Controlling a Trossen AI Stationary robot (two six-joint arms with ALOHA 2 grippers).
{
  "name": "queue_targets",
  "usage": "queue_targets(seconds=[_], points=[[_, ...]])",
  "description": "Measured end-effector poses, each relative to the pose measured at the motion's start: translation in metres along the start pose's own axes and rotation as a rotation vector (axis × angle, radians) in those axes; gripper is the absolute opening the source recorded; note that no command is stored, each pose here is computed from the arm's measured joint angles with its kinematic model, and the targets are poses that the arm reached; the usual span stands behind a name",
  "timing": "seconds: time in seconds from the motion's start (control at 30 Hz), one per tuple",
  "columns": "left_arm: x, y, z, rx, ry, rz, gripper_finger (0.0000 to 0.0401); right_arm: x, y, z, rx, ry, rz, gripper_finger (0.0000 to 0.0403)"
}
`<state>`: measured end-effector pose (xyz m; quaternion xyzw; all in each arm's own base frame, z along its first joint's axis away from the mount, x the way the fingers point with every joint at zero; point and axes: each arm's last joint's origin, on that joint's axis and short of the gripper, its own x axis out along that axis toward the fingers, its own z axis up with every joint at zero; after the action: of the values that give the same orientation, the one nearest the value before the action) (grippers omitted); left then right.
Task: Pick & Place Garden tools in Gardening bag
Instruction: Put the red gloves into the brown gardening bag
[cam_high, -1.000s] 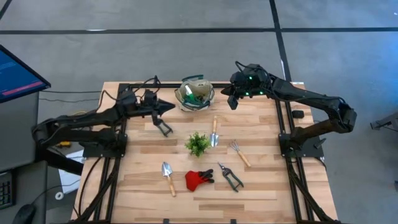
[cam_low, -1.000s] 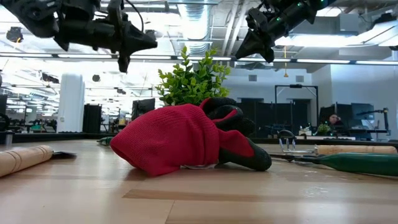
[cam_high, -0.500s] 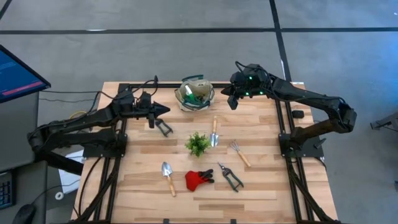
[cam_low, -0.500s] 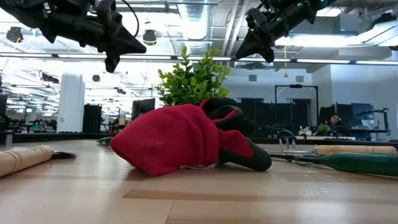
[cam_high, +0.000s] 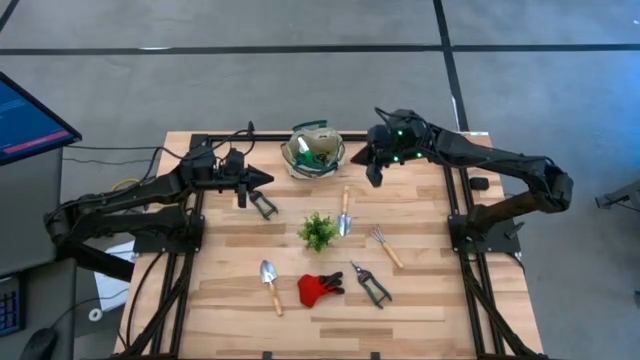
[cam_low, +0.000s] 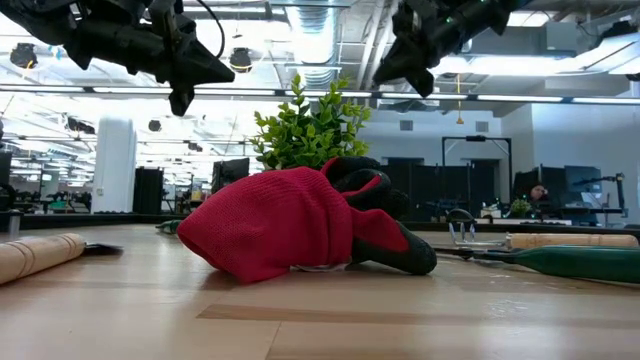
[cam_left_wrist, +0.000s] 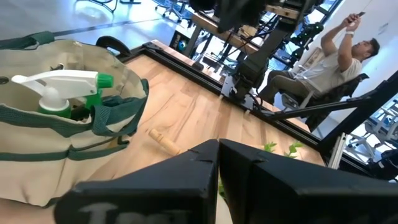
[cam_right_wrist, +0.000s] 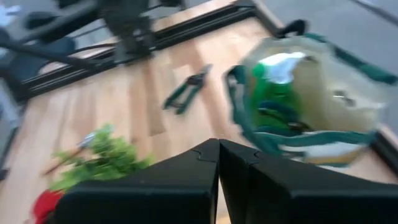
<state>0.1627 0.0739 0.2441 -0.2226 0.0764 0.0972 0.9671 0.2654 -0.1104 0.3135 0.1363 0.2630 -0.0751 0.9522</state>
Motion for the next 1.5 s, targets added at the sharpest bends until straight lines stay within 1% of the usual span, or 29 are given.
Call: queue_targets(seconds=[0.23,0.47,0.53,0.6,0.63,0.7,0.77,0.83,0.9,1.07,1.23,1.33,1.5], points=[[0.000,0.000,0.000,0.002,-0.004,0.005,0.0001,0.006,0.027,-0.003,-0.051,0.022,0.084,0.0000],[0.000,0.000,0.000,0.004,-0.006,0.005,0.0001,0.018,0.063,-0.011,-0.117,0.058,0.194,0.0000],[0.000,0.000,0.001,0.004,-0.007,0.002,0.0001,0.021,0.072,-0.016,-0.131,0.090,0.217,0.0000],[0.001,-0.002,0.000,0.006,-0.004,-0.005,0.0002,0.024,0.084,-0.018,-0.155,0.087,0.252,0.0000],[0.001,-0.002,0.000,0.006,-0.002,-0.010,0.0002,0.027,0.090,-0.019,-0.159,0.089,0.269,0.0000],[0.002,-0.006,-0.002,-0.001,0.006,-0.028,0.0002,0.032,0.100,-0.026,-0.110,0.130,0.290,0.0000],[0.003,-0.011,-0.004,-0.007,0.020,-0.057,0.0002,0.041,0.112,-0.026,-0.040,0.111,0.323,0.0000],[0.004,-0.019,-0.007,0.002,0.041,-0.100,0.0001,0.046,0.120,-0.031,0.021,0.140,0.339,0.0000],[0.006,-0.028,-0.011,0.012,0.062,-0.144,0.0001,0.054,0.131,-0.037,0.039,0.158,0.354,0.0000],[0.007,-0.051,-0.022,0.044,0.084,-0.186,0.0001,0.063,0.160,-0.056,0.009,0.214,0.343,0.0000],[0.005,-0.073,-0.032,0.075,0.076,-0.185,0.0001,0.061,0.185,-0.071,-0.043,0.241,0.350,0.0000],[0.002,-0.085,-0.038,0.090,0.063,-0.170,0.0001,0.056,0.198,-0.077,-0.073,0.226,0.345,0.0000],[-0.005,-0.104,-0.044,0.101,0.027,-0.194,0.0001,0.048,0.212,-0.083,-0.116,0.197,0.315,0.0000]])
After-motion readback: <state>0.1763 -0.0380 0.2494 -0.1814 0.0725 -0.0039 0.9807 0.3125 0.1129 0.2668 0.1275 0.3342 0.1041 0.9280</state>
